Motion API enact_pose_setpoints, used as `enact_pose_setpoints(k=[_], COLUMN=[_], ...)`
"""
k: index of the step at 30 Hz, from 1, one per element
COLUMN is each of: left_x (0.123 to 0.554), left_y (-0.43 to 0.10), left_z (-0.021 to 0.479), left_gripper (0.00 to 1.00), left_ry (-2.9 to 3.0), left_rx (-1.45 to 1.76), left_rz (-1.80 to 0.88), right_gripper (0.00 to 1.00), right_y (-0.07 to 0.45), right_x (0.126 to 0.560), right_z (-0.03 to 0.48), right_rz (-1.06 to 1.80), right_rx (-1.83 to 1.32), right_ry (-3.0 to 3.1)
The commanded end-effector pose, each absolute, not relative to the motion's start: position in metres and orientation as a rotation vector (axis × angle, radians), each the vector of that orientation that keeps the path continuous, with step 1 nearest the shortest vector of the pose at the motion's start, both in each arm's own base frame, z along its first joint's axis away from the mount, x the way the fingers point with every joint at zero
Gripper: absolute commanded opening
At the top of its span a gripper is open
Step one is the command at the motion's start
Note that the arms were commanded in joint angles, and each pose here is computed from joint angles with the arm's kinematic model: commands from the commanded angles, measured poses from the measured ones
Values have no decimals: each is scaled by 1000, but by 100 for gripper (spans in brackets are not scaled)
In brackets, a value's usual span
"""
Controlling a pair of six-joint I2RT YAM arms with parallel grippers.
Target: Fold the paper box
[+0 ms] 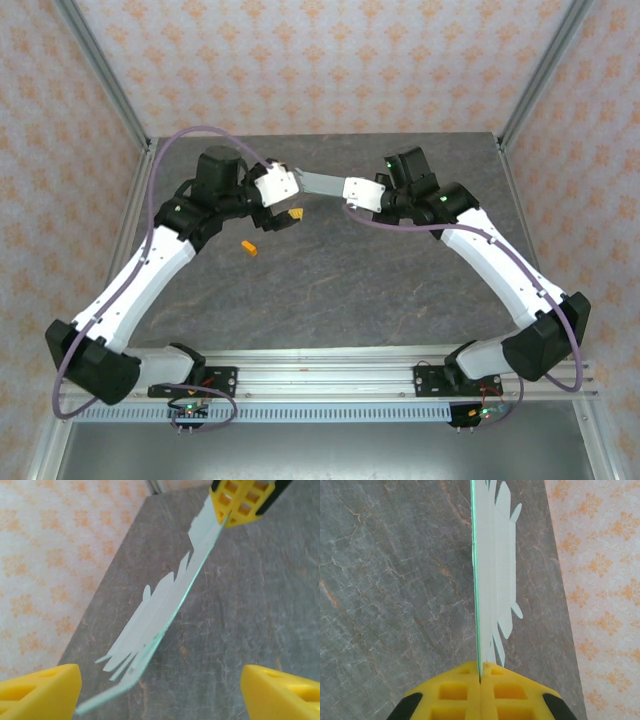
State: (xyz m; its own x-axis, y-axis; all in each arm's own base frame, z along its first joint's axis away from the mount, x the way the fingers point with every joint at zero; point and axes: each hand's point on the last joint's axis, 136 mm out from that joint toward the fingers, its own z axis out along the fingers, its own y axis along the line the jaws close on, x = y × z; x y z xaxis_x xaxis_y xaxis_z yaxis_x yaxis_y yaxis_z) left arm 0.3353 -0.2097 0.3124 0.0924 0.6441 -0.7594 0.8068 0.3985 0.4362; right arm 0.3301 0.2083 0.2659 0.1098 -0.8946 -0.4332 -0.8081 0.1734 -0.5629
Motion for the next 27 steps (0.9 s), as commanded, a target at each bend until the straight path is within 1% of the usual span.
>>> enact_pose_setpoints(k=[1, 4, 6, 7, 9, 12, 15, 16, 18, 19, 20, 22, 24, 25, 27], left_x=[330, 338, 341, 342, 348, 350, 353, 354, 354, 355, 357, 361, 365, 366, 371], left_y=[-215, -223, -230, -233, -236, -240, -242, -242, -243, -244, -244, -241, -238, -236, -230], left_z=[305, 301, 297, 294, 290, 285, 283, 283, 284, 285, 288, 295, 301, 304, 311], left_gripper=[82, 77, 70, 65, 51, 35, 13, 10, 7, 5, 3, 2, 0, 0, 0], left_ry=[1527, 1507, 1493, 1492, 1503, 1512, 1522, 1526, 1534, 1537, 1542, 1553, 1567, 1574, 1597], left_rx=[1531, 1580, 1618, 1634, 1646, 1656, 1645, 1637, 1612, 1593, 1562, 1491, 1423, 1388, 1302], left_rz=[-145, -146, -164, -170, -176, -196, -199, -202, -208, -208, -203, -185, -161, -150, -119], right_gripper=[0, 0, 0, 0, 0, 0, 0, 0, 3, 5, 10, 21, 39, 47, 58], right_y=[210, 211, 211, 211, 211, 210, 207, 206, 207, 207, 209, 211, 213, 213, 212], right_x=[328, 326, 327, 327, 327, 330, 337, 339, 341, 342, 343, 343, 345, 347, 350], right_z=[272, 272, 272, 273, 274, 274, 273, 273, 275, 276, 278, 284, 297, 308, 331], right_rz=[-127, -119, -118, -119, -116, -130, -164, -171, -163, -154, -139, -105, -61, -36, 28], right_rx=[-1657, -1661, -1658, -1656, -1651, -1635, -1603, -1589, -1556, -1535, -1513, -1457, -1354, -1277, -1105], right_ry=[1678, 1679, 1680, 1680, 1680, 1682, 1696, 1704, 1719, 1726, 1733, 1747, 1770, 1781, 1819])
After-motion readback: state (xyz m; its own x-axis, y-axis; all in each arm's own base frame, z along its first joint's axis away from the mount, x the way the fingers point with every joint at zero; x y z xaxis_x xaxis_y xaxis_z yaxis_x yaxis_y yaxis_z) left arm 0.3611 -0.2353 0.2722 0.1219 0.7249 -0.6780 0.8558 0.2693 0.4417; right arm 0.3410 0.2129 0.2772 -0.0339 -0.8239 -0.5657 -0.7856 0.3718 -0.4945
